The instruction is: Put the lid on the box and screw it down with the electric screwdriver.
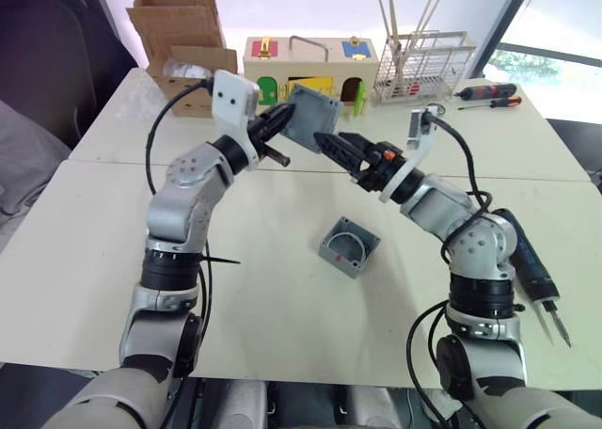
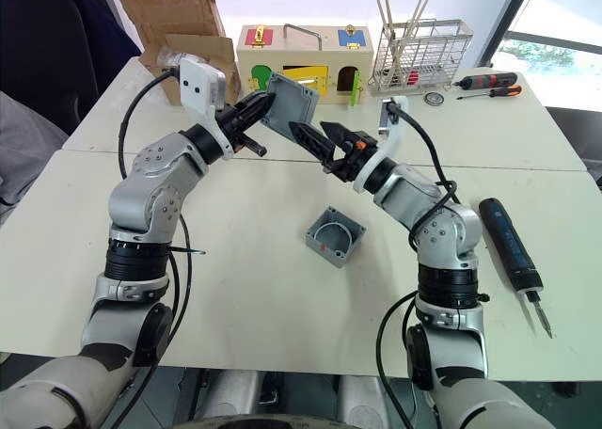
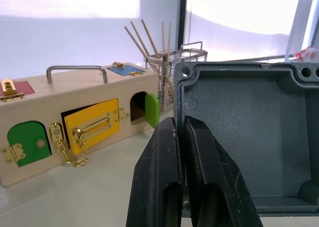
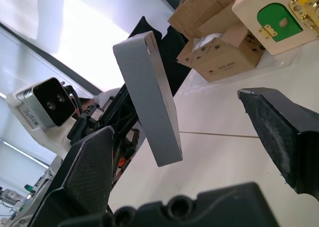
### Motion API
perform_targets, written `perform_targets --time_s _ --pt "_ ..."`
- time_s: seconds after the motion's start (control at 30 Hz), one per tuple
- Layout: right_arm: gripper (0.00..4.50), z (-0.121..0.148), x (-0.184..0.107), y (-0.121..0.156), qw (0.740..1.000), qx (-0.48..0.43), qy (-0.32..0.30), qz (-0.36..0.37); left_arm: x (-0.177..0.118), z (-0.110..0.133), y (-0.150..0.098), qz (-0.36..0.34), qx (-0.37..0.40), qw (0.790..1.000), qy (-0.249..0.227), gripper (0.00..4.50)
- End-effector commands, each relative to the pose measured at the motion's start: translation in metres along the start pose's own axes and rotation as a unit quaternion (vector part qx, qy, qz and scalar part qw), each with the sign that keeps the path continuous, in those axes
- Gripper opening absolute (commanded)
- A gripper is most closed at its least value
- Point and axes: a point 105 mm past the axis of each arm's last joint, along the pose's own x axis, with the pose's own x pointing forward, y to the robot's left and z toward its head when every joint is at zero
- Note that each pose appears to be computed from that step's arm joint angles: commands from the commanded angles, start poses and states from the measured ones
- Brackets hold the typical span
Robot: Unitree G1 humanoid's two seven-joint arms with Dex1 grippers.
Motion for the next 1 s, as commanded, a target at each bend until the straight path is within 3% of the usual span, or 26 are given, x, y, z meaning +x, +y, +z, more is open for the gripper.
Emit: perform_targets --time_s 0.03,0.17,0.3,0.33,0.57,0.67,0.73,0.9,1.0 --pt "3.75 0.012 -0.002 0.013 0.999 -0.003 -0.027 0.024 0.0 0.014 -0.005 -0.014 0.016 0.999 -0.027 0.0" --pt "2.35 0.011 -0.003 0.012 0.999 -0.002 -0.026 0.022 0.0 0.012 -0.004 -0.016 0.02 0.999 -0.025 0.0" --pt "0.37 0.011 -0.002 0.014 0.999 0.0 -0.031 0.028 0.0 0.012 -0.006 -0.021 0.022 0.999 -0.024 0.0" --pt "0.08 0.012 -0.002 0.014 0.999 0.0 -0.032 0.03 -0.001 0.012 -0.006 -0.021 0.022 0.999 -0.024 0.0" --pt "0.09 0.009 -0.003 0.019 0.999 -0.008 -0.027 0.041 -0.003 0.007 -0.004 -0.025 0.019 0.999 -0.01 0.0" --pt "0.09 0.014 -0.005 0.02 0.996 -0.071 -0.039 0.032 -0.009 0.009 -0.002 -0.042 0.003 0.999 -0.008 0.89" --pt "0.09 0.021 -0.007 0.02 0.99 -0.124 -0.06 0.018 -0.013 0.012 0.0 -0.052 -0.003 0.999 -0.008 1.89" --pt "0.09 0.019 -0.022 0.033 0.966 -0.25 -0.048 0.035 -0.033 0.036 0.016 -0.077 -0.052 0.996 -0.013 4.48" --pt "0.09 0.028 -0.032 0.034 0.945 -0.319 -0.062 0.021 -0.049 0.047 0.022 -0.102 -0.08 0.991 -0.005 4.48"
